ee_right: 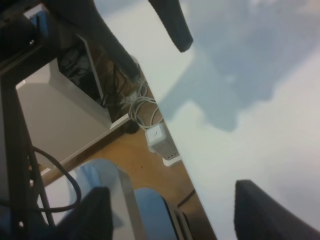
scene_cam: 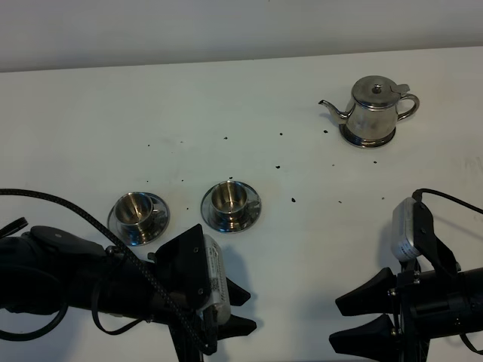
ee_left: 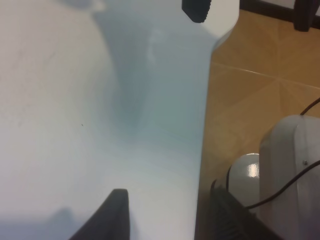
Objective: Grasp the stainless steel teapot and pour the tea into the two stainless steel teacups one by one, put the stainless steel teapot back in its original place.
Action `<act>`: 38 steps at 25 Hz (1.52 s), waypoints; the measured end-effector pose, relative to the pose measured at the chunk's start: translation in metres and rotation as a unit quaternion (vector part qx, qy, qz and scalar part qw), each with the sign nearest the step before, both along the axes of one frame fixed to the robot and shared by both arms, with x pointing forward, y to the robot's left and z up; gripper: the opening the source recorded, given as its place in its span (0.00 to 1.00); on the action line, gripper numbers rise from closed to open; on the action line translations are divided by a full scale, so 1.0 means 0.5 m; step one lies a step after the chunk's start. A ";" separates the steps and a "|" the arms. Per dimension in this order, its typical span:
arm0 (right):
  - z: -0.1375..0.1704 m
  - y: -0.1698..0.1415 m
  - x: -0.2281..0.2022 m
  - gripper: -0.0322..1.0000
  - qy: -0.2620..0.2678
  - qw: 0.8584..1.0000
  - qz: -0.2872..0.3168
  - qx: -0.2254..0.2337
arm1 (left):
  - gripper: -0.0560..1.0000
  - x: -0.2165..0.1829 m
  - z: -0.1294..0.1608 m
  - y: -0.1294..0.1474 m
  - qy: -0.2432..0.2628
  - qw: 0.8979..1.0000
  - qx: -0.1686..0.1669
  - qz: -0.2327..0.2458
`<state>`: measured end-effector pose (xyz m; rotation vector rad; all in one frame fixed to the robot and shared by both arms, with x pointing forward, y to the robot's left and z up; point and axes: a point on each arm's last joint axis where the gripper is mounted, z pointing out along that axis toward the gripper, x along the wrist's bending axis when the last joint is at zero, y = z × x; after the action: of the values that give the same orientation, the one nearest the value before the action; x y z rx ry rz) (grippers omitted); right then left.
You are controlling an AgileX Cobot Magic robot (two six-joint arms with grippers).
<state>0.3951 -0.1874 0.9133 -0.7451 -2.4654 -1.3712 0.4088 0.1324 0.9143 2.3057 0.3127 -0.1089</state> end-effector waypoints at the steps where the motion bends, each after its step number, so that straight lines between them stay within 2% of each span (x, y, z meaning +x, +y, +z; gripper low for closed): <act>1: 0.000 0.000 0.000 0.53 0.000 1.000 0.000 0.000 | 0.44 0.000 0.000 0.000 0.000 1.000 0.000 0.000; 11: 0.000 0.000 0.000 0.53 0.000 1.000 0.000 0.000 | 0.44 0.002 0.002 0.000 -0.002 1.000 -0.002 0.006; 14: 0.000 0.000 0.000 0.53 0.000 1.000 -0.001 0.000 | 0.44 0.009 0.023 0.001 -0.018 0.999 -0.015 0.043; 17: 0.000 0.000 0.002 0.53 0.000 1.000 -0.006 0.000 | 0.44 0.018 0.067 0.009 -0.053 0.992 -0.039 0.104; 22: 0.001 0.000 0.007 0.53 0.001 1.000 -0.023 0.003 | 0.44 0.020 0.149 0.045 -0.102 0.966 -0.066 0.229; 24: 0.002 0.000 0.012 0.53 0.002 0.999 -0.039 0.006 | 0.44 0.016 0.180 0.065 -0.103 0.947 -0.083 0.293; 27: 0.004 0.000 0.017 0.53 0.004 0.998 -0.056 0.013 | 0.44 0.008 0.219 0.096 -0.090 0.909 -0.119 0.390; 28: 0.004 0.000 0.017 0.53 0.004 0.998 -0.058 0.014 | 0.44 0.003 0.232 0.103 -0.082 0.898 -0.138 0.409; 31: 0.004 0.000 0.018 0.53 0.004 0.998 -0.060 0.014 | 0.44 -0.013 0.269 0.115 -0.062 0.876 -0.193 0.438; 32: 0.004 0.000 0.018 0.53 0.004 0.998 -0.060 0.014 | 0.44 -0.019 0.281 0.115 -0.049 0.871 -0.216 0.439; 35: 0.004 0.000 0.018 0.53 0.004 0.998 -0.060 0.014 | 0.44 -0.038 0.314 0.106 -0.005 0.868 -0.274 0.414; 36: 0.004 0.000 0.018 0.53 0.004 0.998 -0.060 0.014 | 0.44 -0.046 0.321 0.100 0.015 0.870 -0.289 0.398; 38: 0.004 0.000 0.018 0.53 0.004 0.998 -0.061 0.014 | 0.44 -0.060 0.334 0.088 0.043 0.885 -0.299 0.355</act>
<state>0.4040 -0.1873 0.9153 -0.9053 -2.4254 -1.4376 0.3786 0.1761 1.0812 1.4664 0.9988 0.0594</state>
